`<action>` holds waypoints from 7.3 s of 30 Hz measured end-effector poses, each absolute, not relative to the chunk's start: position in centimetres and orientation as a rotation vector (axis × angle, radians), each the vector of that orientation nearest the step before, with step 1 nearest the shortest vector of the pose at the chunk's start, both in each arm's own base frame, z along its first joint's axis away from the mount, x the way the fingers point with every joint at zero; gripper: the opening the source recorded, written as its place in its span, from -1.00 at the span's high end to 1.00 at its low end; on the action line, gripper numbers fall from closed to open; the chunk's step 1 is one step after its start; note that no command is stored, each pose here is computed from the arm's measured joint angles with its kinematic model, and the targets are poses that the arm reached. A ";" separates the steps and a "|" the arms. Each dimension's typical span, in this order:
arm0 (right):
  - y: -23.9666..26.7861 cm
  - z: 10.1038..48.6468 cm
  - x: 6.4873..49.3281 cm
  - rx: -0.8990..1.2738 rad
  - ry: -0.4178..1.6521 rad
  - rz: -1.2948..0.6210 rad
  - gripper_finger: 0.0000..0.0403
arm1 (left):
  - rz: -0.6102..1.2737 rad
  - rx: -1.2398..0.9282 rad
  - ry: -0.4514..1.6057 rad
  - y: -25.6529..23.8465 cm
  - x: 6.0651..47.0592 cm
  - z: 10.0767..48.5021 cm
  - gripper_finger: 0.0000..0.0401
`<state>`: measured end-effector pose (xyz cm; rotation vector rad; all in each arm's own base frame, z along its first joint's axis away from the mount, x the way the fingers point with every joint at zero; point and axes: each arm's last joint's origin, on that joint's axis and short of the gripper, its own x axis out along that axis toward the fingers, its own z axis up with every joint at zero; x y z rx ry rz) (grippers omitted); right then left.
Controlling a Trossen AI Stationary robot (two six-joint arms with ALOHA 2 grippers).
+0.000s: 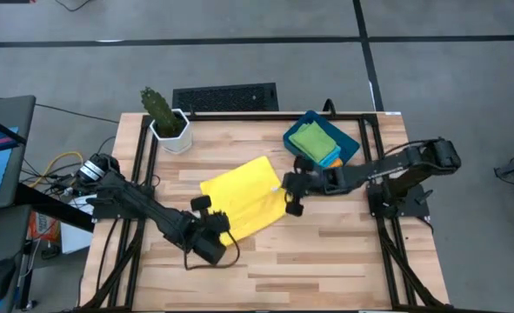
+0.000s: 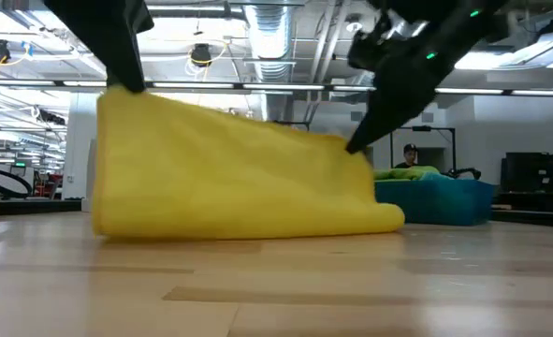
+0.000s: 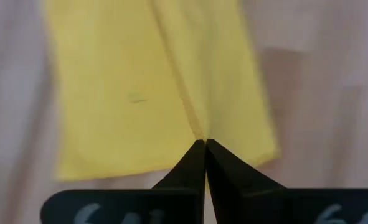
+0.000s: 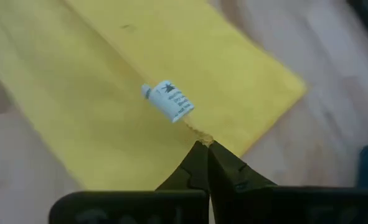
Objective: Fold microfiber towels
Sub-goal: Fold the yellow microfiber towel
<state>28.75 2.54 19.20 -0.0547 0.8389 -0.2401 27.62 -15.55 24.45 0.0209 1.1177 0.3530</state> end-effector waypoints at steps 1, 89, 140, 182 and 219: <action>1.8 19.2 28.9 -0.061 0.838 -0.247 0.91 | 0.389 0.044 1.129 -15.1 27.5 24.4 1.00; -11.3 17.9 30.7 -0.030 0.731 -0.275 0.72 | 0.687 0.134 1.341 -5.1 24.8 17.8 0.67; -9.6 14.6 33.3 0.264 1.165 0.350 0.42 | 0.680 0.276 1.340 -3.9 24.4 16.3 -0.01; -5.9 17.4 31.8 -0.136 1.003 0.037 0.20 | 0.344 0.105 0.981 -8.3 27.6 16.1 -0.01; -5.3 12.8 32.7 -0.104 1.142 0.143 0.32 | 0.405 0.027 0.988 -8.8 26.1 14.6 -0.01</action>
